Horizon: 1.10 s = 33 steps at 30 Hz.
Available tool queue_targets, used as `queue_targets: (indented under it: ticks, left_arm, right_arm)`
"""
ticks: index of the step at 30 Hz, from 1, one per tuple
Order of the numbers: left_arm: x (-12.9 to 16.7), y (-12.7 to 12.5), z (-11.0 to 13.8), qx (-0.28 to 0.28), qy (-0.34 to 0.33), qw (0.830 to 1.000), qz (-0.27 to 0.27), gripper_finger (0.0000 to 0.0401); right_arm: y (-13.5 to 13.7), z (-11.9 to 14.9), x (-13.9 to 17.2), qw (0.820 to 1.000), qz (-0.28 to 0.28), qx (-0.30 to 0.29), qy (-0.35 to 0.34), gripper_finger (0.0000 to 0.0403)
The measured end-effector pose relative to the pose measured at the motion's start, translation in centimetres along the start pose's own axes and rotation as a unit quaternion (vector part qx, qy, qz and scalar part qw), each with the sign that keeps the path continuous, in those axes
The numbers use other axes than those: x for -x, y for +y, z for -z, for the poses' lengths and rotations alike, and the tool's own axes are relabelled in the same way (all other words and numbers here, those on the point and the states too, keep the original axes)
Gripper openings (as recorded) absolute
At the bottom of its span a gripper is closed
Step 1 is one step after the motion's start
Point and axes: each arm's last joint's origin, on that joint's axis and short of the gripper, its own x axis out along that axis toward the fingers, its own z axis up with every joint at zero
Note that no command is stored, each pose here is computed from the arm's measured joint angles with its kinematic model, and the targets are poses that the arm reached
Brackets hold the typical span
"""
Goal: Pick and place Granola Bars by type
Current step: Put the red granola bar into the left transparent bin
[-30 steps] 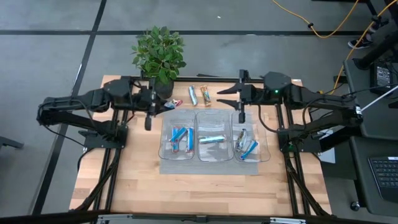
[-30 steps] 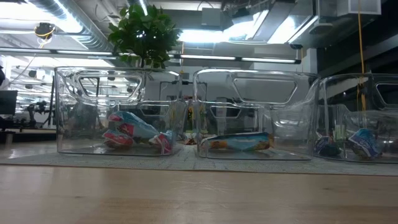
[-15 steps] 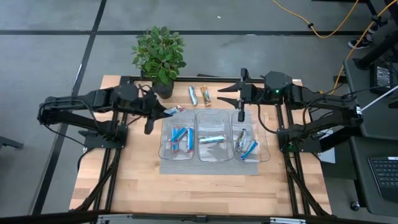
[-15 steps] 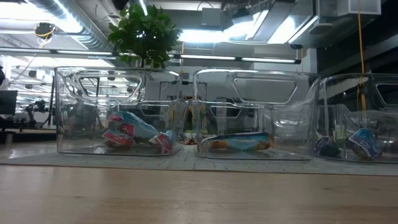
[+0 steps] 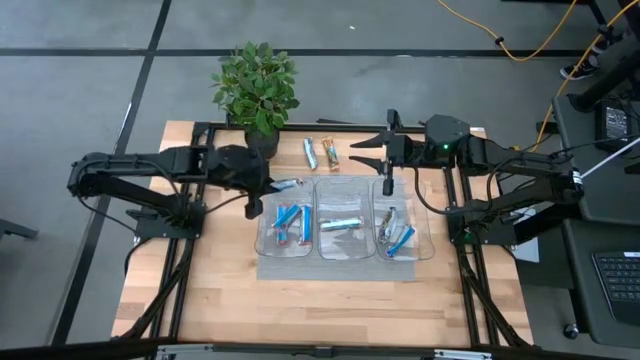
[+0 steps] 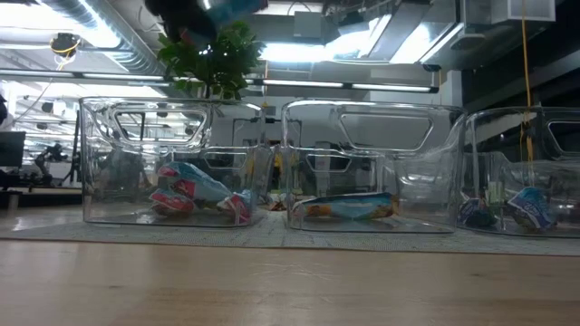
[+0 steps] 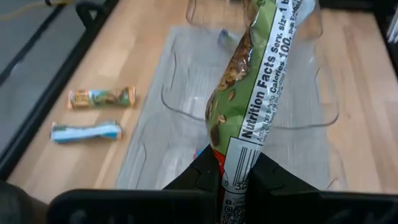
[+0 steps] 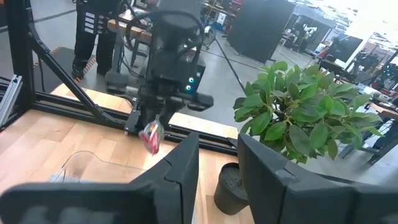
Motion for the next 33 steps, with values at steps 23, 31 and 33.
queue_targets:
  ticks: [23,31,33]
  left_arm:
    - [-8.1,-0.1,2.8,-0.052,0.213,0.975,-0.025,0.0027]
    - [-11.5,-0.2,4.2,-0.080,0.282,0.956,-0.024,0.0026]
    - [-12.2,-0.2,4.6,-0.084,0.294,0.952,-0.023,0.0027]
  right_arm:
    - [0.1,0.2,0.0,1.000,-0.003,-0.002,0.008,0.0114]
    - [0.2,0.5,0.0,1.000,-0.008,-0.001,0.023,0.0114]
    - [0.2,0.5,0.0,1.000,-0.008,-0.001,0.023,0.0114]
